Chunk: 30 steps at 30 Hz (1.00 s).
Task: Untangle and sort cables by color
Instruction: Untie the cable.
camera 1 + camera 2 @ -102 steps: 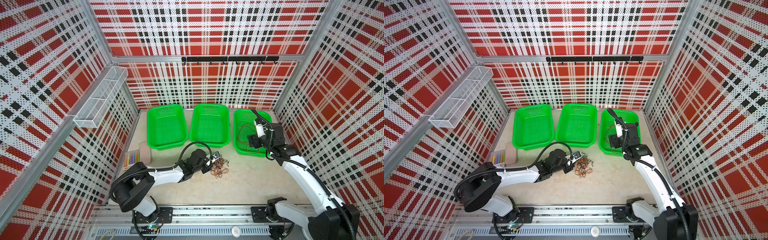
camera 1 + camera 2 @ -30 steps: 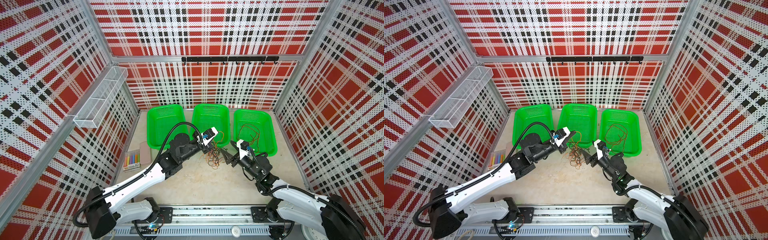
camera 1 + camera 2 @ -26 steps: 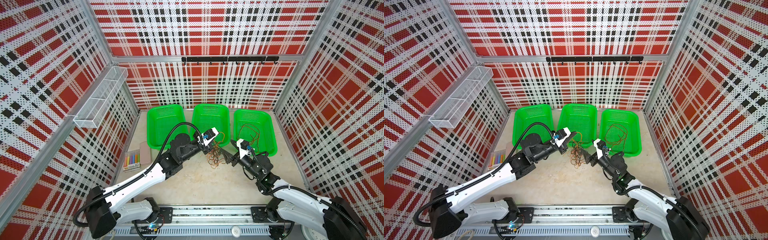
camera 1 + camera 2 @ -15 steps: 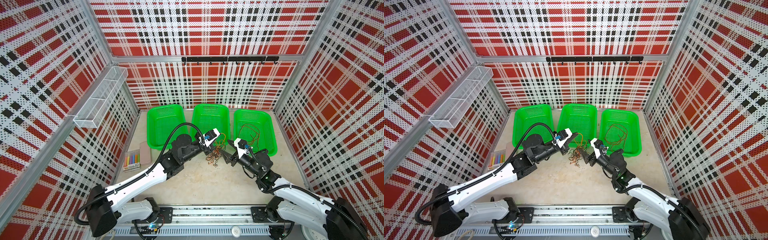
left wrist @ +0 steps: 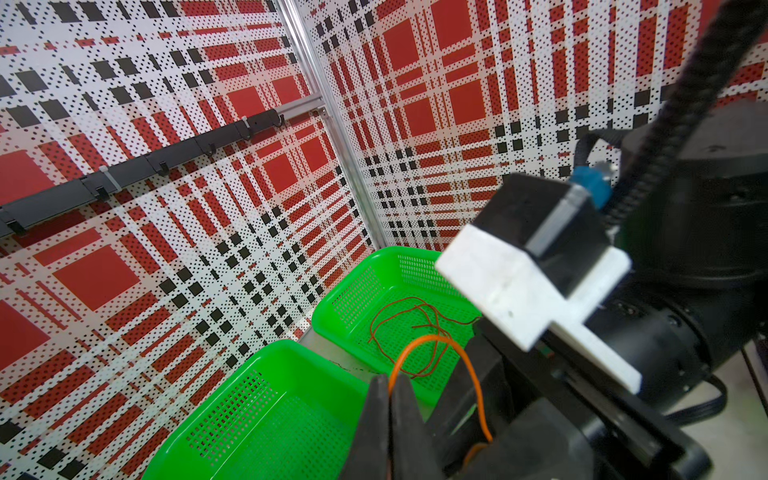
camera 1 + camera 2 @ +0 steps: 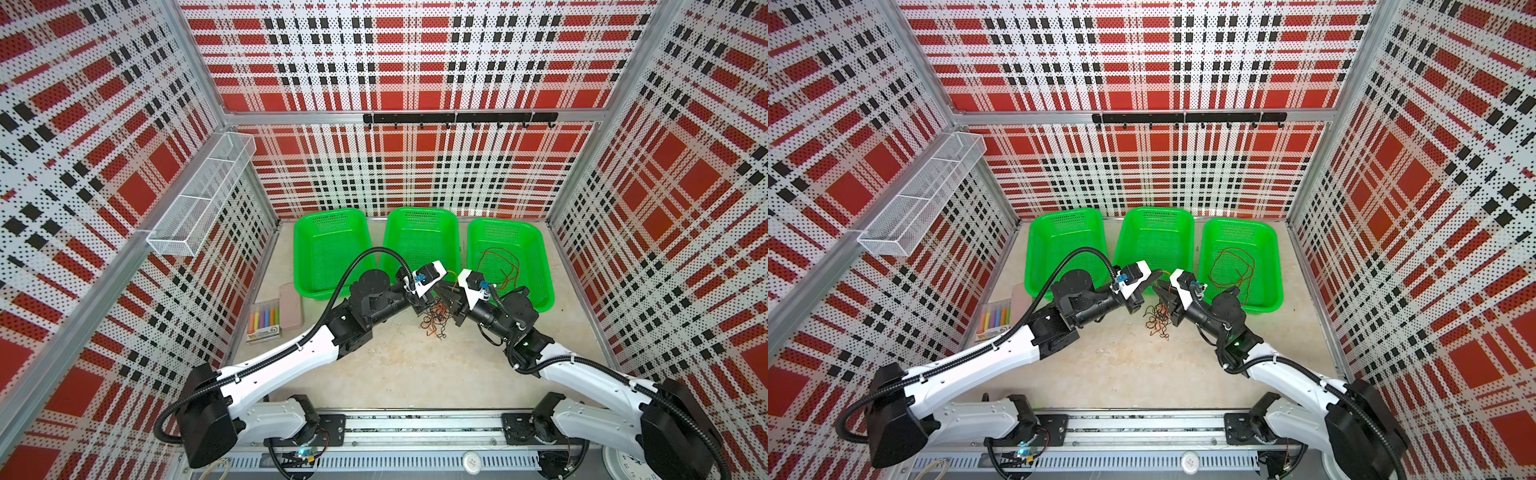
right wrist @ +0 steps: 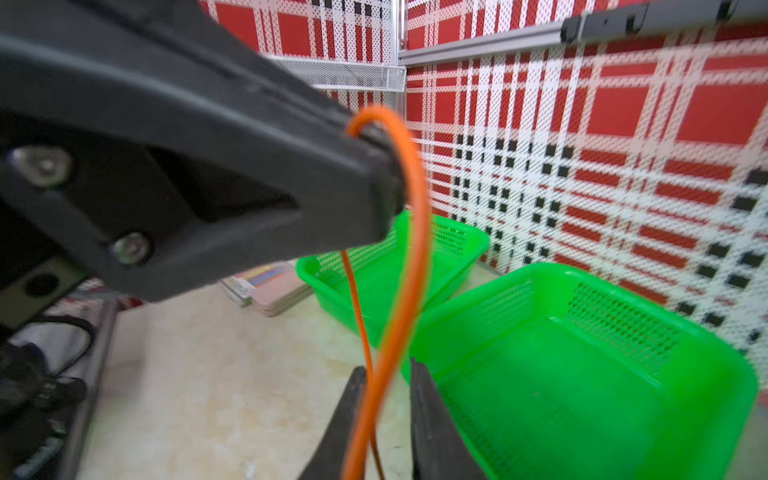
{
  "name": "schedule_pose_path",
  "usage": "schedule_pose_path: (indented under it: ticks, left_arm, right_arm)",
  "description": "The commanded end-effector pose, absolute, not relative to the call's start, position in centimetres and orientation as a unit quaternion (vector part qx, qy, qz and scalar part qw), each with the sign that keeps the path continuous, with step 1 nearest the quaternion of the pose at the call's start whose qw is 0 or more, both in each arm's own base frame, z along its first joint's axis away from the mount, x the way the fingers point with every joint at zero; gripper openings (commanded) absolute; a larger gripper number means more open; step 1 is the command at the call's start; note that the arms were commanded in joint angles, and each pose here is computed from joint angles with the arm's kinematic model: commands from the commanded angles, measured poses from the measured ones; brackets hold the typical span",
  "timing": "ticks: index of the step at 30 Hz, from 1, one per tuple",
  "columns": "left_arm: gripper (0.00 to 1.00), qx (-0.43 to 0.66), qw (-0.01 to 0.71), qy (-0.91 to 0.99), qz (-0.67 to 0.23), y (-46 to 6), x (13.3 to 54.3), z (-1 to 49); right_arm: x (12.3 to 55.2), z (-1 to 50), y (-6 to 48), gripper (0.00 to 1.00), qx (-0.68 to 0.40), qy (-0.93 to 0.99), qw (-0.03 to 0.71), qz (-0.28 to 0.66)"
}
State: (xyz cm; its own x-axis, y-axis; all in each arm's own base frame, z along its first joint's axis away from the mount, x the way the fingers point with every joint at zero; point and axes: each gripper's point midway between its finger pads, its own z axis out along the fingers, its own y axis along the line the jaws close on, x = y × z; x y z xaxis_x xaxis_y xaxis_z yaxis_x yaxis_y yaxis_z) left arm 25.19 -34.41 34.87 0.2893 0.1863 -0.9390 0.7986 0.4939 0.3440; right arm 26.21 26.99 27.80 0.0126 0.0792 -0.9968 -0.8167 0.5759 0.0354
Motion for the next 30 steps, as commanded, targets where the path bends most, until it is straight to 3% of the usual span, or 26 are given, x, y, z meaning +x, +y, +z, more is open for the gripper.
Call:
schedule_pose_path:
  ticks: [1, 4, 6, 7, 9, 11, 21, 30]
  left_arm:
    - [0.00, 0.443, 0.675, 0.537, -0.244, -34.7, 24.8, 35.7]
    - [0.04, 0.432, 0.677, 0.544, -0.244, -34.5, 25.1, 35.6]
    - [0.44, 0.412, 0.680, 0.551, -0.254, -33.7, 25.6, 35.8]
    - [0.58, 0.395, 0.683, 0.556, -0.261, -33.0, 25.9, 36.0]
    - [0.75, 0.359, 0.697, 0.559, -0.269, -31.3, 26.3, 36.5]
    - [0.84, 0.330, 0.710, 0.561, -0.269, -29.2, 26.6, 36.7]
    - [0.84, 0.283, 0.685, 0.619, -0.261, -24.2, 27.6, 30.2]
    - [0.78, 0.375, 0.608, 0.647, -0.267, -26.9, 25.2, 21.5]
  right_arm:
    - [26.0, 28.3, 27.2, 0.00, -0.309, 0.602, 0.650, 0.346]
    - [26.1, 28.3, 27.1, 0.00, -0.314, 0.604, 0.651, 0.337]
    - [26.2, 28.5, 27.0, 0.00, -0.314, 0.606, 0.651, 0.332]
    - [26.2, 28.7, 27.0, 0.00, -0.316, 0.604, 0.654, 0.328]
    - [26.2, 28.9, 26.9, 0.00, -0.317, 0.603, 0.656, 0.324]
    - [26.2, 29.2, 26.8, 0.00, -0.321, 0.600, 0.658, 0.321]
    - [26.1, 29.9, 27.3, 0.00, -0.345, 0.588, 0.654, 0.329]
    - [26.3, 31.0, 28.4, 0.00, -0.369, 0.579, 0.644, 0.338]
